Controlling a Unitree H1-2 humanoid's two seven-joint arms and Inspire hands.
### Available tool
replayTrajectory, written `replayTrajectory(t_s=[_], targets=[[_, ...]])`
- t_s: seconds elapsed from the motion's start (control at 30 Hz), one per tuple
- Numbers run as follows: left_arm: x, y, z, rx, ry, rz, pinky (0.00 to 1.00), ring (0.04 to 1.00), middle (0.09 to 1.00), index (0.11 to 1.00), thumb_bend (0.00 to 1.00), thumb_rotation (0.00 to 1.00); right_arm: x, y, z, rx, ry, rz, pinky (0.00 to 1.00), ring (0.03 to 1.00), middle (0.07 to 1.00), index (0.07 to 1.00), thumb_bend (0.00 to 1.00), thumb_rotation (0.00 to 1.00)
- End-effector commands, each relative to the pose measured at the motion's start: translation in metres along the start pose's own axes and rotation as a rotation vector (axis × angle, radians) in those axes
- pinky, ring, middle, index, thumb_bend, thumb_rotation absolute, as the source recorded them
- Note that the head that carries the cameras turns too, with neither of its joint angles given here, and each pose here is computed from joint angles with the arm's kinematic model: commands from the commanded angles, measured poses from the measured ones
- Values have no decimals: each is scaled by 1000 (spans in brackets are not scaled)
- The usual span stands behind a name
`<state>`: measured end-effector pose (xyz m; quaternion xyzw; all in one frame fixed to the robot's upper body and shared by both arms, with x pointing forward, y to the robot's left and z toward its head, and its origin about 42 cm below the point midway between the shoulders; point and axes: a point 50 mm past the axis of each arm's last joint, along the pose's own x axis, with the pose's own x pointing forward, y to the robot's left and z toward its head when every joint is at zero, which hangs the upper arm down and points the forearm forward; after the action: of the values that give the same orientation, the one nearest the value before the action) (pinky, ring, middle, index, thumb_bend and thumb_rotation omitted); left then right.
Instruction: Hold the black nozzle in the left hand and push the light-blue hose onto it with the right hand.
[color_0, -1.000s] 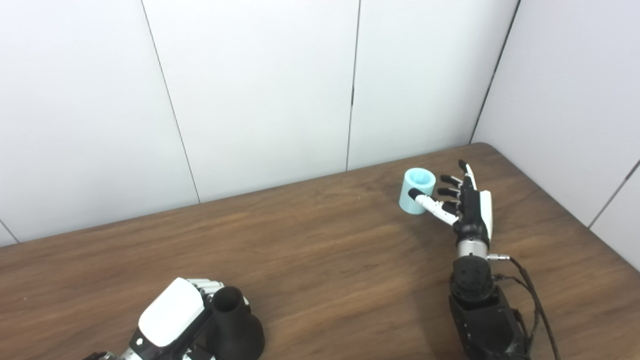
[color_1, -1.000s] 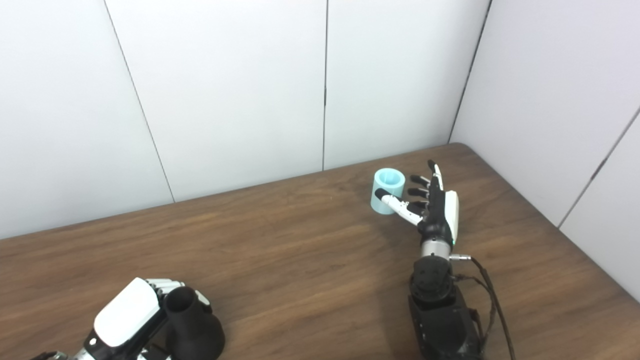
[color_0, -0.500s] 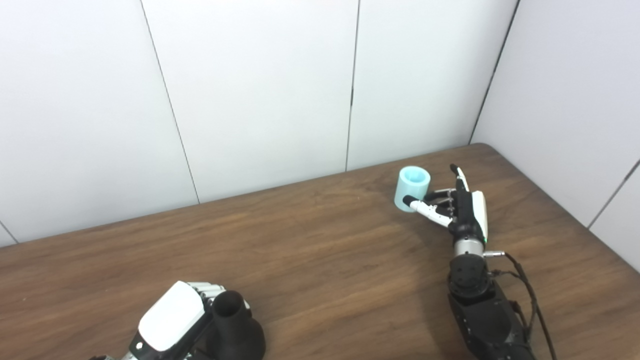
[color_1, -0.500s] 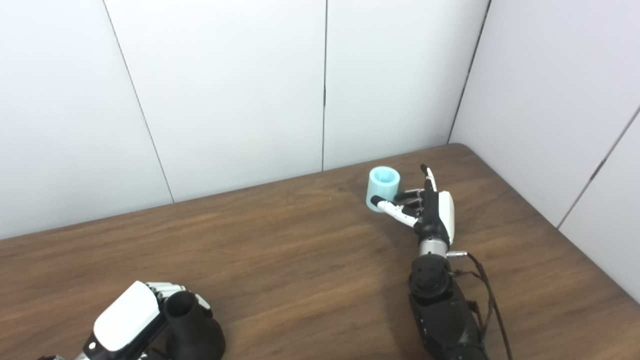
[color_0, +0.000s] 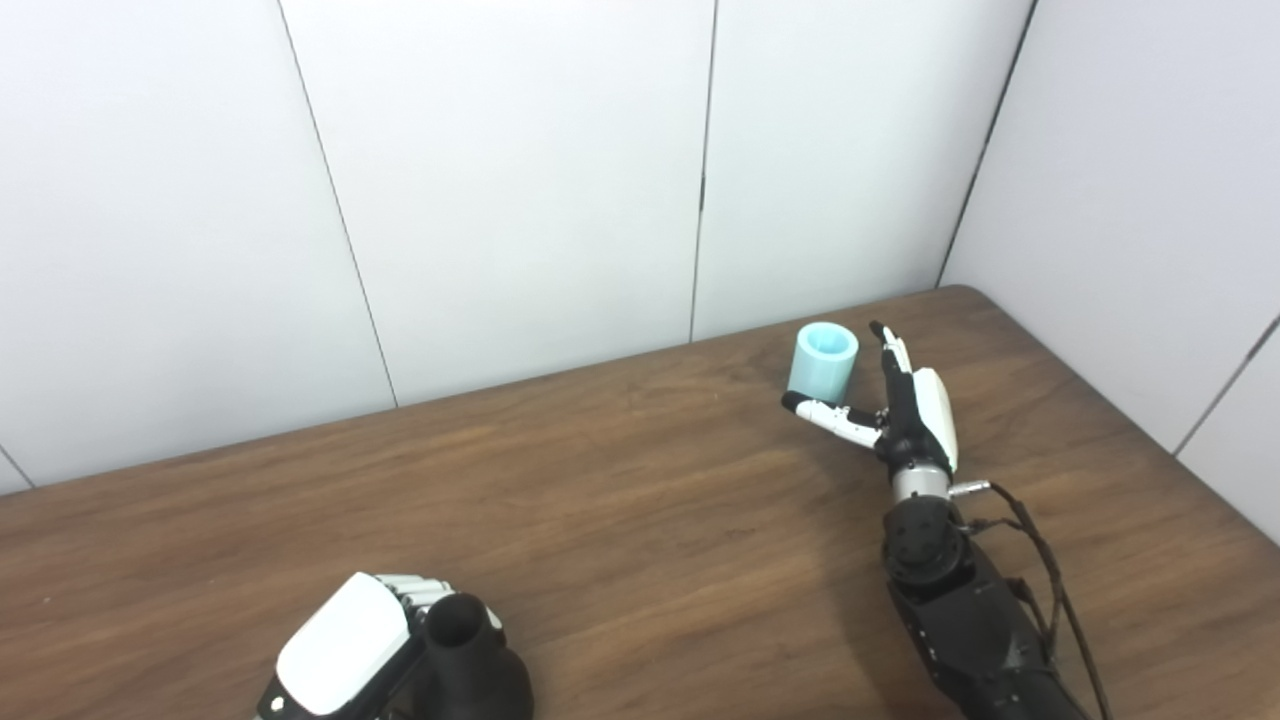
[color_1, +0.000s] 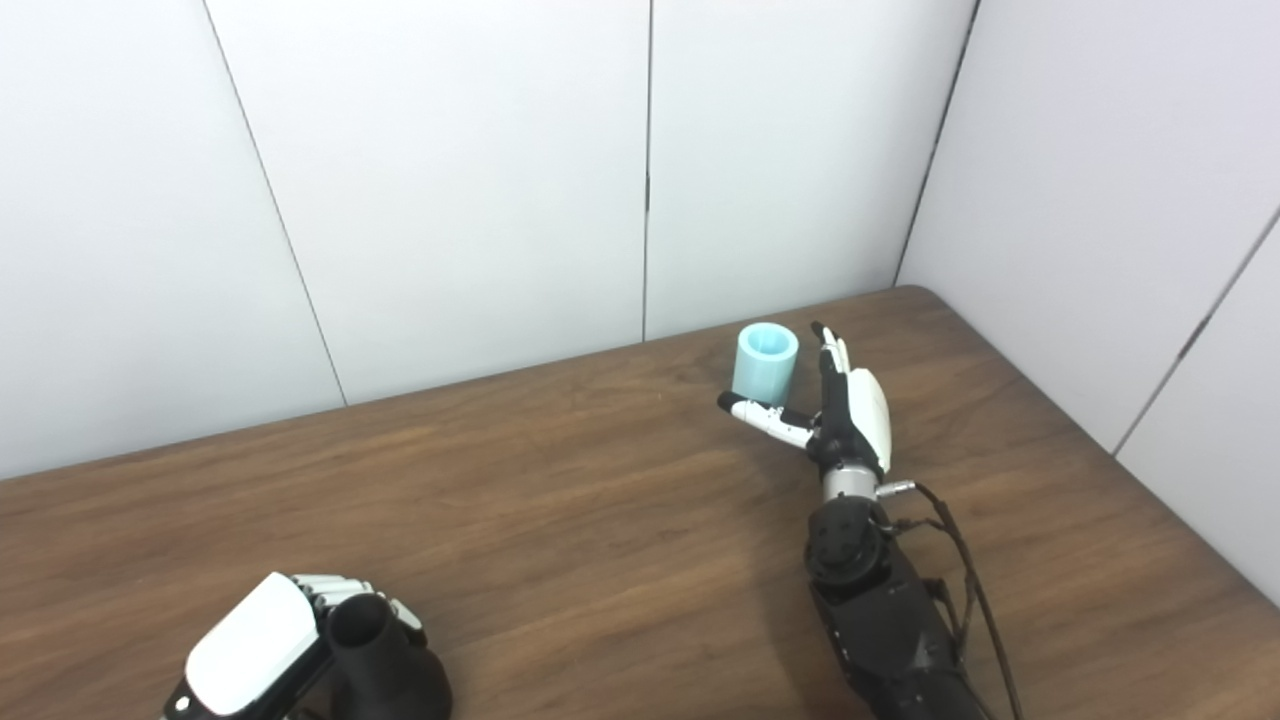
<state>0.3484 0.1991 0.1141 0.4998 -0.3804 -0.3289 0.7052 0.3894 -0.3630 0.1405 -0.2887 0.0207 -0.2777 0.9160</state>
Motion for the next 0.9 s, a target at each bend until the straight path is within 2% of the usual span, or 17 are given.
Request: replayTrajectory(t_s=[0.0,0.07,0.13,0.27,0.37,0.43,0.77,0.87], targets=[[-37,-49,26,-118,33,-100,415,500,487,486,522,0,6,-4,13,-8,-59,-41,763,850,889,887,1000,464],[-37,-50,25,-114,32,-101,416,500,487,485,522,0,4,-4,11,-9,-67,-68,710,796,820,840,1000,472],[-37,-50,25,-115,34,-101,413,500,488,485,522,0,4,-4,9,-28,-59,-76,683,773,797,825,1000,501],[-38,-50,23,-112,38,-104,409,500,490,482,522,0,9,-3,10,-21,-51,-52,761,858,916,917,1000,529],[-39,-51,22,-110,41,-108,404,502,491,482,522,0,12,-2,14,-2,-44,-35,772,883,962,954,1000,530],[-40,-51,22,-110,43,-109,409,505,491,481,522,0,16,-1,15,31,-34,-21,828,927,990,973,1000,519],[-45,-53,20,-110,57,-114,422,511,491,481,522,0,35,3,17,103,-16,-2,910,976,1000,993,1000,492],[-46,-54,19,-107,61,-116,427,513,491,482,522,0,36,3,16,80,-18,-7,896,970,1000,994,1000,509]])
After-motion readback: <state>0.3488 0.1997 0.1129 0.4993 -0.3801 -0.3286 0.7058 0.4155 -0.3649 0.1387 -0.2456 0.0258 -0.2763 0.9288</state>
